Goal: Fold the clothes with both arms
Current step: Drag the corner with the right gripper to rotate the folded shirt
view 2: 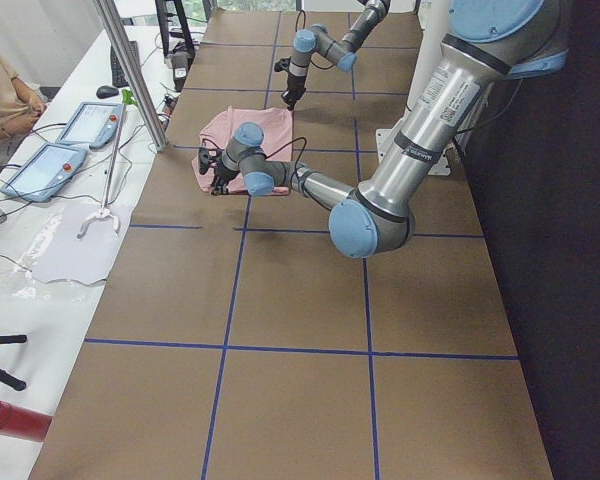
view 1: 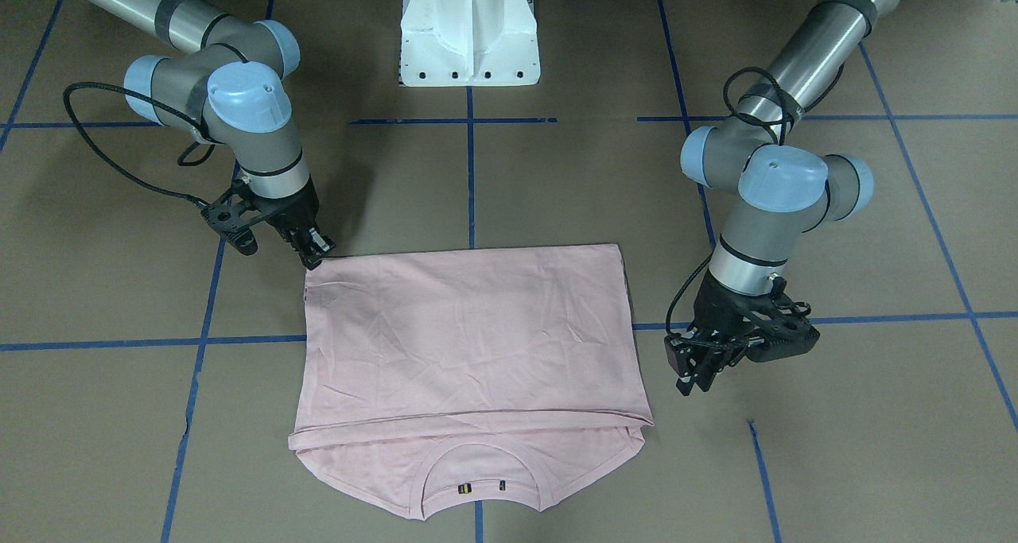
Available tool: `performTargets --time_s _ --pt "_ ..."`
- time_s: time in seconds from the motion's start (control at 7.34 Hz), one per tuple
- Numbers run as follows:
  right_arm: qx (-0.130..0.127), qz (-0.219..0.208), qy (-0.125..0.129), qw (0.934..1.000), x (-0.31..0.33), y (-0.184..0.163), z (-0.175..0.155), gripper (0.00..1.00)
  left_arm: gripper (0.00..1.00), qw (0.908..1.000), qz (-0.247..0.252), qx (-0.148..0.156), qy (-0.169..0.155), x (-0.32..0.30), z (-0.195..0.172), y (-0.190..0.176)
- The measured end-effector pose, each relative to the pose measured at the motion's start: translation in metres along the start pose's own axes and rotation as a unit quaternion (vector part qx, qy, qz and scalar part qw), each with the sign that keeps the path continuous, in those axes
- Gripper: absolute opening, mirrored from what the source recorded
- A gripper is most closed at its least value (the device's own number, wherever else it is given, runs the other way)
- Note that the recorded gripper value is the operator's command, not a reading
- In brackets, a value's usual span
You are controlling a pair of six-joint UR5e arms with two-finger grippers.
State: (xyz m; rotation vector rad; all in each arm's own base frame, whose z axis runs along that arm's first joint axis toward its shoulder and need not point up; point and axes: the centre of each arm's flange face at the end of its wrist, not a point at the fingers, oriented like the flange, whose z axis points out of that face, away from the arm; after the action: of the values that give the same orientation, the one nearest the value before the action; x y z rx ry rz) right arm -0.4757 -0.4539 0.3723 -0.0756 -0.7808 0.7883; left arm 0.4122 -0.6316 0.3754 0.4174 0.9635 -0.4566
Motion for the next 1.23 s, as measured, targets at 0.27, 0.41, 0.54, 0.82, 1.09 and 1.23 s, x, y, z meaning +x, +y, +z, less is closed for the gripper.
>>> performTargets --time_s 0.27,0.41,0.54,0.82,1.09,1.23 --pt "-0.009 -0.003 -0.01 0.9999 -0.004 0.004 -0.012 0.0 0.38 1.0 0.001 -0.002 -0.004 -0.006 0.001 0.001" --pt "-0.024 -0.009 -0.019 0.9995 0.009 0.016 -0.031 0.0 0.4 1.0 0.002 -0.002 -0.003 -0.006 0.001 0.002" --pt "-0.046 -0.025 -0.024 0.9983 0.039 0.041 -0.053 0.0 0.4 1.0 0.002 -0.002 0.001 -0.004 0.0 0.001" --pt "-0.109 -0.059 -0.016 0.9922 0.112 0.111 -0.103 0.0 0.4 0.9998 0.002 -0.006 0.019 0.01 -0.009 0.002" --pt "-0.164 -0.081 0.035 0.9826 0.16 0.184 -0.154 0.3 0.48 0.9972 0.007 -0.047 0.057 0.033 -0.033 0.01" --pt "-0.179 -0.092 0.066 0.9773 0.18 0.212 -0.17 0.99 0.83 0.9938 0.012 -0.076 0.081 0.045 -0.05 0.016"
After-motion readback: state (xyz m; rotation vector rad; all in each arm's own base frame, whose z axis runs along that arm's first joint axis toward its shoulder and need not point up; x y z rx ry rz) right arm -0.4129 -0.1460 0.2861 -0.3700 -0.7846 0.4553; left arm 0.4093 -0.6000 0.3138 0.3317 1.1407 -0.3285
